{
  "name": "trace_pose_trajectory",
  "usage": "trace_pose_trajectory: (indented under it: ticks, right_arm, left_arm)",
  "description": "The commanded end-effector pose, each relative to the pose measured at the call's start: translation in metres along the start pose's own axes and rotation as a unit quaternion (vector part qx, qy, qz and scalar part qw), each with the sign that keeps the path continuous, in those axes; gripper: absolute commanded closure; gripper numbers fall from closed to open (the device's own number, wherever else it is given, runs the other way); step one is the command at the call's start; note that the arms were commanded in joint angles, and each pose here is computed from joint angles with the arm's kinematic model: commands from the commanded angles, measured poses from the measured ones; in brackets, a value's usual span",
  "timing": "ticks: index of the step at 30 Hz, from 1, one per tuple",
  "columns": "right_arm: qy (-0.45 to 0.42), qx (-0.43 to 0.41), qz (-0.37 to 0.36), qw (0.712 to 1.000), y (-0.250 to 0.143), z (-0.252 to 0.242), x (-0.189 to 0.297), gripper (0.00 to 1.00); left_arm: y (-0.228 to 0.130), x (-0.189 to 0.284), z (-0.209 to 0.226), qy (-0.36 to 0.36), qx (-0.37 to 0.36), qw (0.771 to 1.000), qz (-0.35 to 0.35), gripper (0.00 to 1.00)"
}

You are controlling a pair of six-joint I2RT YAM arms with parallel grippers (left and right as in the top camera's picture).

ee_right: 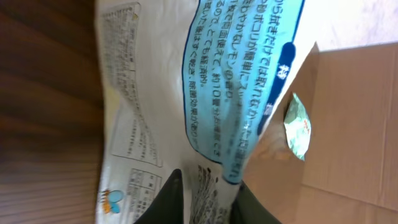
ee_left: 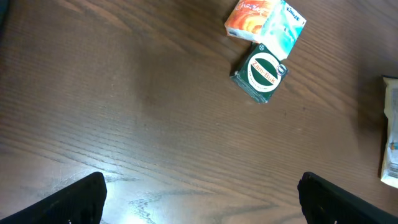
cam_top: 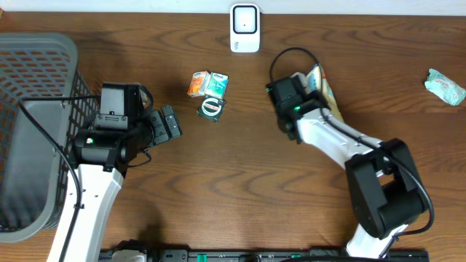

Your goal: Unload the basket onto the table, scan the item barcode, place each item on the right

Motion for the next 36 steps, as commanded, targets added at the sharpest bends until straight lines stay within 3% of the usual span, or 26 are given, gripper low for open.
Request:
trace_pose_trajectory:
  ticks: [1, 6, 14, 24, 26, 32, 36]
  right_arm:
    - [-0.002, -0.005, -0.037, 0.999, 0.021, 0.015, 0.026, 0.76]
    - [0.026, 0.014, -0.091, 0.995, 0.040, 0.052, 0.065, 0.52]
    - [0.132, -0.031, -0.144, 0.980, 0.060, 0.104, 0.115, 0.28]
    - [0.195, -0.105, -0.094, 0.971, 0.079, 0.045, 0.090, 0.20]
    - [0.243, -0.101, -0.090, 0.960, 0.077, 0.046, 0.080, 0.19]
    - [0.429, -0.101, -0.084, 0.894, 0.065, 0.065, 0.066, 0.25]
    - [0.429, -0.111, -0.047, 0.895, 0.043, 0.068, 0.041, 0.21]
  left_arm:
    - [0.004, 0.002, 0.002, 0.005, 0.001, 1.000, -0.006, 0.02]
    - [0.004, 0.002, 0.002, 0.006, 0.001, 1.000, -0.006, 0.02]
    - [0.004, 0.002, 0.002, 0.005, 0.001, 1.000, -0.006, 0.02]
    - [0.004, 0.002, 0.002, 0.005, 0.001, 1.000, -0.006, 0.02]
    - [0.004, 0.002, 0.002, 0.005, 0.001, 1.000, -0.006, 0.02]
    - [0.004, 0.002, 0.002, 0.006, 0.001, 1.000, -0.006, 0.02]
    - [0.004, 0.002, 0.002, 0.005, 0.001, 1.000, -0.006, 0.02]
Point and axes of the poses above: each gripper's point midway between its finger pads, its own x axis back along the fingers, its own z axis along the line the jaws close on, y = z × x, the point moved 1 cm from there along x, back along the fingers, and after that the axes turned 6 degrees about x, right-handed, at the moved point
